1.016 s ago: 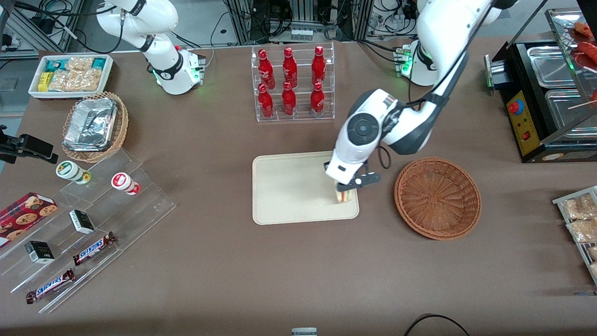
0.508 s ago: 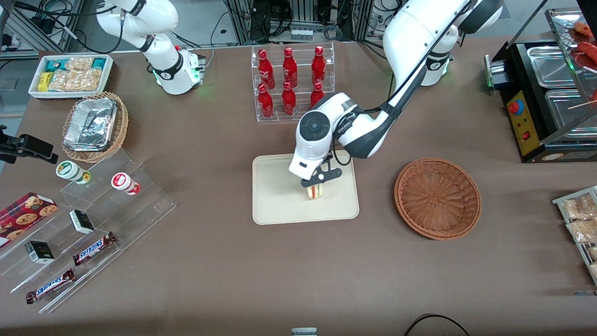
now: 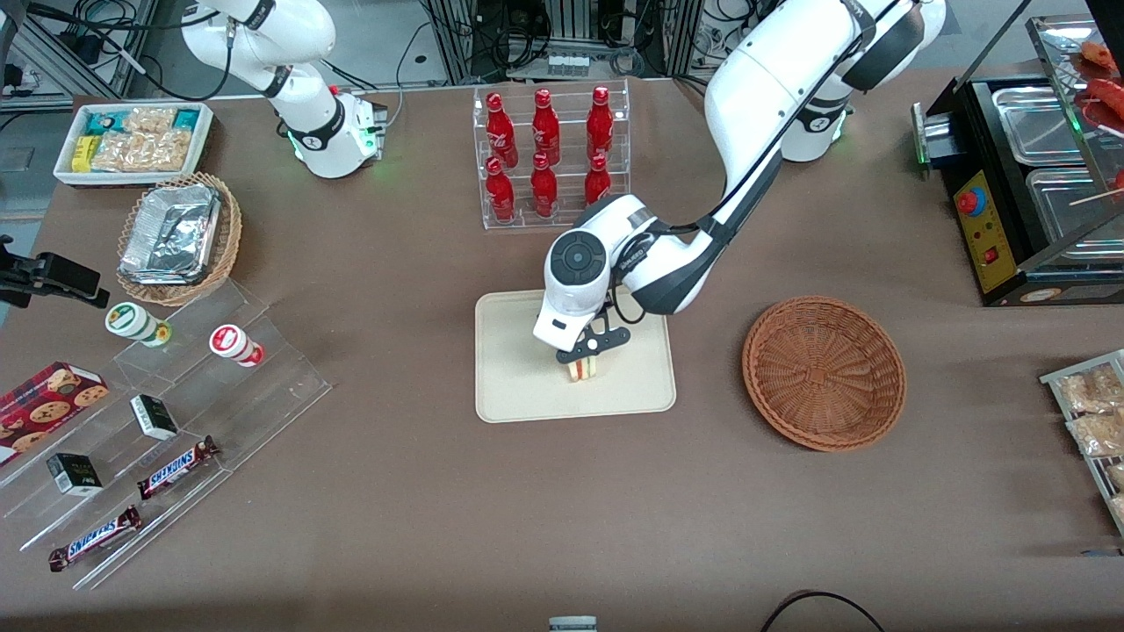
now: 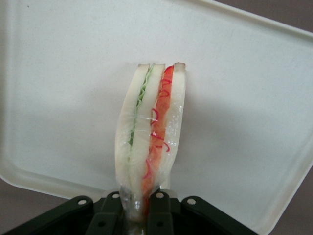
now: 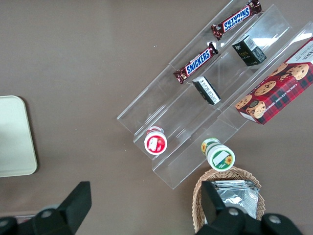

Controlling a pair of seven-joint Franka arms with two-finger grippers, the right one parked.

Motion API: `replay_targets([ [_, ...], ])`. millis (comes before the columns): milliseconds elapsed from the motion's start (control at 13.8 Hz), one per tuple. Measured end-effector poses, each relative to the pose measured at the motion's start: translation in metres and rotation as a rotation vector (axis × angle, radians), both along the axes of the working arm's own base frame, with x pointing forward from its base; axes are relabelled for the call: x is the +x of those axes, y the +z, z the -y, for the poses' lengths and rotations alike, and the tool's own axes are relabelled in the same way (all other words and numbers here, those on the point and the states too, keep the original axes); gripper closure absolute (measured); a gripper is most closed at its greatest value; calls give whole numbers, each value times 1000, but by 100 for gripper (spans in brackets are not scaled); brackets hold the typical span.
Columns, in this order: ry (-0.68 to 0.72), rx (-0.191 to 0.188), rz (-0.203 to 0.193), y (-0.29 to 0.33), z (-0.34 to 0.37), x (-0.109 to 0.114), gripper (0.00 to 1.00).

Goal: Place sandwich from basket to tray

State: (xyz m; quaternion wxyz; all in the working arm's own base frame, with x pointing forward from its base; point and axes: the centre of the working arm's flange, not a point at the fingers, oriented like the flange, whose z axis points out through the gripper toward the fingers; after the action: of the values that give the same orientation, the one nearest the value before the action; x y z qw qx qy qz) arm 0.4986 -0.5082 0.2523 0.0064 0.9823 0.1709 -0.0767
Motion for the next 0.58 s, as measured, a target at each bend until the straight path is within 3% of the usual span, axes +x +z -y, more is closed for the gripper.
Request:
replay_targets([
  [290, -3, 21, 4, -14, 9, -4, 85],
  [581, 2, 15, 14, -7, 10, 0, 48],
])
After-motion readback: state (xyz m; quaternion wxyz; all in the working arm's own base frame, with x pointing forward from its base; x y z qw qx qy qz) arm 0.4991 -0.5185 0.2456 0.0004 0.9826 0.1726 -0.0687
